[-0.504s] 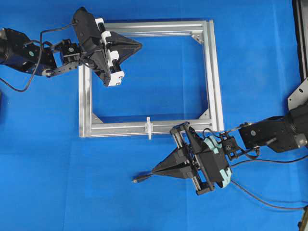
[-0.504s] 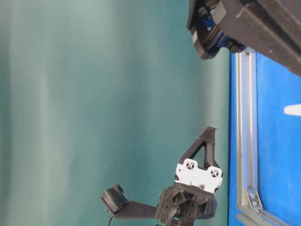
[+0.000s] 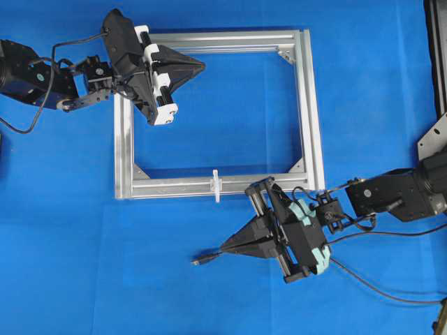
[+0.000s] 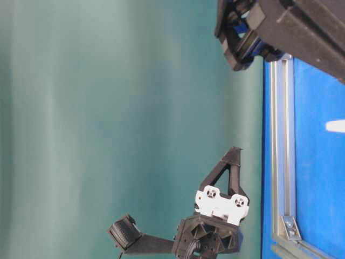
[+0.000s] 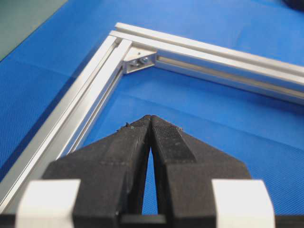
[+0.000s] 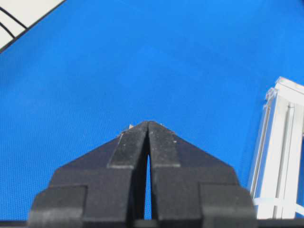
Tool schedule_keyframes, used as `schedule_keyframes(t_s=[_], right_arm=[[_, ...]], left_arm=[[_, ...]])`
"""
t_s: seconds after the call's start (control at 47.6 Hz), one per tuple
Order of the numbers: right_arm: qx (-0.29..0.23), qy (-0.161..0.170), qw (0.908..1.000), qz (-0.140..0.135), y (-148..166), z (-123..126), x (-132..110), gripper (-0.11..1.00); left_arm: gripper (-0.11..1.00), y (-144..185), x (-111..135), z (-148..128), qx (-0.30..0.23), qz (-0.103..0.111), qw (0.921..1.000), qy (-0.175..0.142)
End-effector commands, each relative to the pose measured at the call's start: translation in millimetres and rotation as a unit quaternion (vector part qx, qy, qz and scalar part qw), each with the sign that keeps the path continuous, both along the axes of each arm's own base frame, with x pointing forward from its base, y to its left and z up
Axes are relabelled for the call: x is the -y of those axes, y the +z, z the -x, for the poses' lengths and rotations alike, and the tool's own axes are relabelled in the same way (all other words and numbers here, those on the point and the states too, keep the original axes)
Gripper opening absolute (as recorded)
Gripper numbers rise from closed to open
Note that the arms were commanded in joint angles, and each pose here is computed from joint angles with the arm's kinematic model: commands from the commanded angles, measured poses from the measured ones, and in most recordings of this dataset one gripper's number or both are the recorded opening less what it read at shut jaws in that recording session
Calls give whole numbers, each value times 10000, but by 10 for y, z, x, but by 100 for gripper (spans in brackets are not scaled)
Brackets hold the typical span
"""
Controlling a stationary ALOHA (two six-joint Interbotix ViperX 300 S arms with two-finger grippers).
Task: Insert the wire through the string loop located in the center.
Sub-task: 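Lower the open right gripper over the black USB cable's plug end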
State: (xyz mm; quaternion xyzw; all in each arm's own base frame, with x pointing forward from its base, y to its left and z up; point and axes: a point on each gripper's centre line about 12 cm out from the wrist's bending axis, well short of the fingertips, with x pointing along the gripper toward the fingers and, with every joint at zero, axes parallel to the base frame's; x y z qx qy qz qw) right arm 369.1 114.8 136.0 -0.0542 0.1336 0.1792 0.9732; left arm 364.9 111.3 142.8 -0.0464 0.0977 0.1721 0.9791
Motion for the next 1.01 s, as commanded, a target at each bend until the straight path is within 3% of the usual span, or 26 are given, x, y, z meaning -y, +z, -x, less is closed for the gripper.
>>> schedule_keyframes(t_s=[0.0, 0.084, 0.168, 0.294, 0.441, 0.483, 0.63, 0.988], right_arm=[[223, 1, 9997, -82, 164, -37, -21, -5], [215, -5, 9997, -84, 163, -37, -20, -4], [227, -7, 9997, -96, 169, -41, -21, 4], [207, -32, 9997, -108, 163, -39, -15, 32], [205, -44, 9997, -117, 163, -40, -13, 77], [212, -44, 9997, -119, 168, -44, -14, 85], [207, -69, 9997, -136, 168, -45, -10, 74], [-376, -228, 9975, -554, -165, -43, -63, 76]], left_arm=[[0, 129, 6, -14, 180, -66, 9998, -25], [0, 127, 6, -14, 171, -71, 9998, -27], [0, 129, 6, -14, 175, -81, 9998, -28], [0, 127, 6, -14, 166, -85, 9998, -30], [0, 129, 6, -14, 173, -88, 9998, -30], [0, 127, 6, -14, 166, -85, 9998, -30], [0, 127, 6, -14, 166, -85, 9998, -30], [0, 129, 7, -14, 169, -99, 9998, -37]])
